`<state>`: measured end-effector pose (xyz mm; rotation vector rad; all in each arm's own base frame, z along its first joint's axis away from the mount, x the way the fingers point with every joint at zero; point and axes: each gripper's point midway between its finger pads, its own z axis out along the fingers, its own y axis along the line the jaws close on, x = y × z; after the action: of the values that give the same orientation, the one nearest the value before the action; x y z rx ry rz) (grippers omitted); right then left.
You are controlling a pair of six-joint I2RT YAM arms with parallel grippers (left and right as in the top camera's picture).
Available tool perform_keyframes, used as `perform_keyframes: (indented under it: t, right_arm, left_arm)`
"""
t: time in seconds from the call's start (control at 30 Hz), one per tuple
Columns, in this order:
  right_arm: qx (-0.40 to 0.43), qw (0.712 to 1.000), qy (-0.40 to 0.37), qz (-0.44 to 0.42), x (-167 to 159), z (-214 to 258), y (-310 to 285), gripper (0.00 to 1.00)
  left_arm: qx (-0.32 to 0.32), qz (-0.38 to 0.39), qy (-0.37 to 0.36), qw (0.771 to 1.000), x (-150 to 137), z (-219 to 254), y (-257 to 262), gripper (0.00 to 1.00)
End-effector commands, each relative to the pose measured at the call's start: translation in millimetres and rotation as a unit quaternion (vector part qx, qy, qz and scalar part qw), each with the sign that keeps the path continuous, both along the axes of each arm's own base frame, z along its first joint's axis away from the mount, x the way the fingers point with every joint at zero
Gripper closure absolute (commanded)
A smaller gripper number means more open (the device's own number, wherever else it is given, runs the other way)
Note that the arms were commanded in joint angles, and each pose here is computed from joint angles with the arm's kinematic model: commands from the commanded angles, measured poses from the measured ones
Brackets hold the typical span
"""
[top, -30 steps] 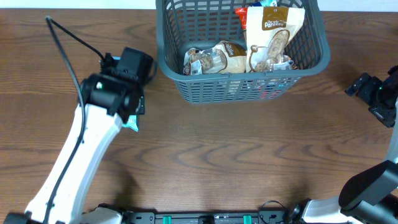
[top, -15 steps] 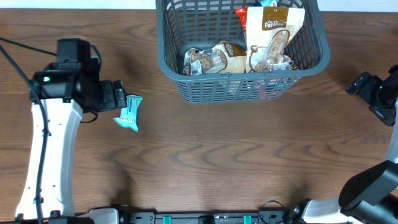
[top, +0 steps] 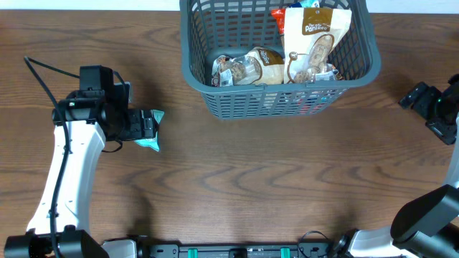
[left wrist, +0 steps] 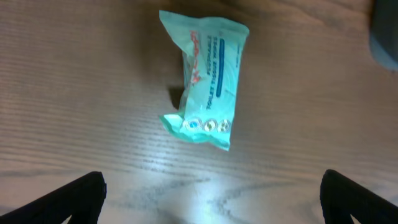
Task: Pack container
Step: 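Release the package and move the left gripper to the teal bar, then lower the left gripper and grasp the teal-white wrapped bar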
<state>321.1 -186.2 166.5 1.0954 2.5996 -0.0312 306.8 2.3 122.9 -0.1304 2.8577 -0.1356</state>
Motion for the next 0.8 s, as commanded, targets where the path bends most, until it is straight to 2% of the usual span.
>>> perform_keyframes:
  t: [0.0,0.1,0.3,0.53,0.77]
  right_arm:
    - [0.002,1.000,-0.002,0.004,-0.6,0.2,-0.7,0.01]
    - [0.003,1.000,-0.001,0.004,-1.0,0.1,-0.5,0.01]
    - [0.004,1.000,0.002,0.004,-2.0,-0.3,0.1,0.01]
    - [0.005,1.000,0.004,0.004,-3.0,-0.7,0.7,0.01]
    - [0.006,1.000,0.005,0.004,-3.6,-0.9,1.0,0.01]
  left_arm:
    - [0.026,0.050,0.005,0.998,4.2,-6.9,14.7,0.01]
    - [0.055,0.075,0.017,0.996,4.3,-14.3,26.7,0.01]
    - [0.079,0.061,0.049,0.994,5.1,-34.6,24.0,0.01]
    - [0.082,0.018,0.057,0.995,16.9,-55.8,-3.1,0.01]
    - [0.088,0.011,0.068,0.994,24.6,-75.6,-6.7,0.01]
